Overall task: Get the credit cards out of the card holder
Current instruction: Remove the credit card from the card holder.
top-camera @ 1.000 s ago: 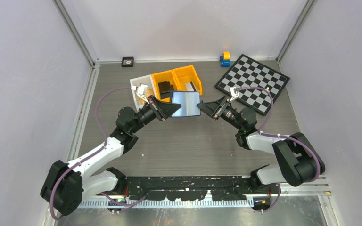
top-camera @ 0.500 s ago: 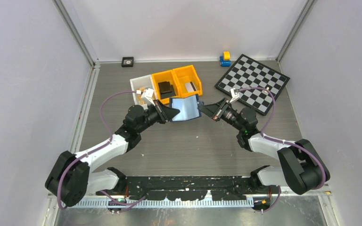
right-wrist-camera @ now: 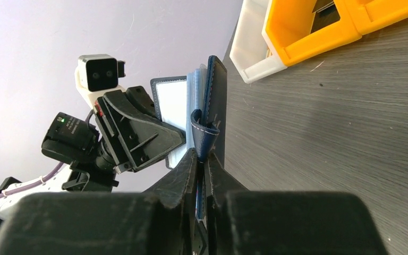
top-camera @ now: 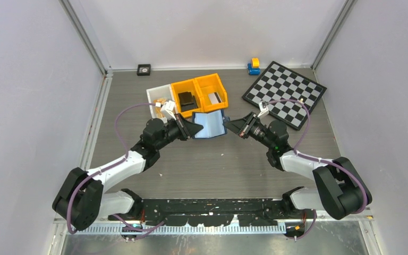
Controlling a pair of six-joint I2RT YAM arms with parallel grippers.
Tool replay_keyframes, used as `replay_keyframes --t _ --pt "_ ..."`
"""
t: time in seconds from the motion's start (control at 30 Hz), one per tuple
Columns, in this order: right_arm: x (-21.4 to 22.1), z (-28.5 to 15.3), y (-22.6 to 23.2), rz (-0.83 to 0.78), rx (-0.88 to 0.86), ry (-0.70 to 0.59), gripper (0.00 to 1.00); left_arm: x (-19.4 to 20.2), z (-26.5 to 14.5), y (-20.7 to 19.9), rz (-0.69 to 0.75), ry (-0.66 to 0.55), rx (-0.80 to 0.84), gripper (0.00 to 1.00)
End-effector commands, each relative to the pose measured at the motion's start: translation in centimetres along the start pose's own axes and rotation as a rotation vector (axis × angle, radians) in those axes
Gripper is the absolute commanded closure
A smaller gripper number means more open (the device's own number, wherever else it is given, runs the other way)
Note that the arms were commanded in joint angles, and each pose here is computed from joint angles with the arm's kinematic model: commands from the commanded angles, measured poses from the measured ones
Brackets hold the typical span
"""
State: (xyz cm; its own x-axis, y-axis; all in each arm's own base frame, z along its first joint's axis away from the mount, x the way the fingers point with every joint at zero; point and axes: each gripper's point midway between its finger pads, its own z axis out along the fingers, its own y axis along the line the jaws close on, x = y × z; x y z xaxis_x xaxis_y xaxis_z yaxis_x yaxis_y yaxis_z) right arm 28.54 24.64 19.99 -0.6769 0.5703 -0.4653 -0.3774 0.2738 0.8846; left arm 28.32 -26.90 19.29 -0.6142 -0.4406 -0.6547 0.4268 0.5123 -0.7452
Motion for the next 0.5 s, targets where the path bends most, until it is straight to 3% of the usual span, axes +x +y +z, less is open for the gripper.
replay_keyframes --t 0.0,0.23,0.47 --pt "-0.9 0.7 2.3 -0.053 -0.077 -0.016 0.85 -2.0 -0.4 -2.0 0.036 -0.060 0.050 0.99" --pt "0.5 1.5 3.3 -0.072 -0.119 0.041 0.73 -1.7 -0.2 -2.0 0.022 -0.052 0.064 1.00" --pt "1.0 1.5 3.3 -0.090 -0.125 0.052 0.44 -2.1 -0.9 -2.0 0.033 -0.086 0.055 1.00"
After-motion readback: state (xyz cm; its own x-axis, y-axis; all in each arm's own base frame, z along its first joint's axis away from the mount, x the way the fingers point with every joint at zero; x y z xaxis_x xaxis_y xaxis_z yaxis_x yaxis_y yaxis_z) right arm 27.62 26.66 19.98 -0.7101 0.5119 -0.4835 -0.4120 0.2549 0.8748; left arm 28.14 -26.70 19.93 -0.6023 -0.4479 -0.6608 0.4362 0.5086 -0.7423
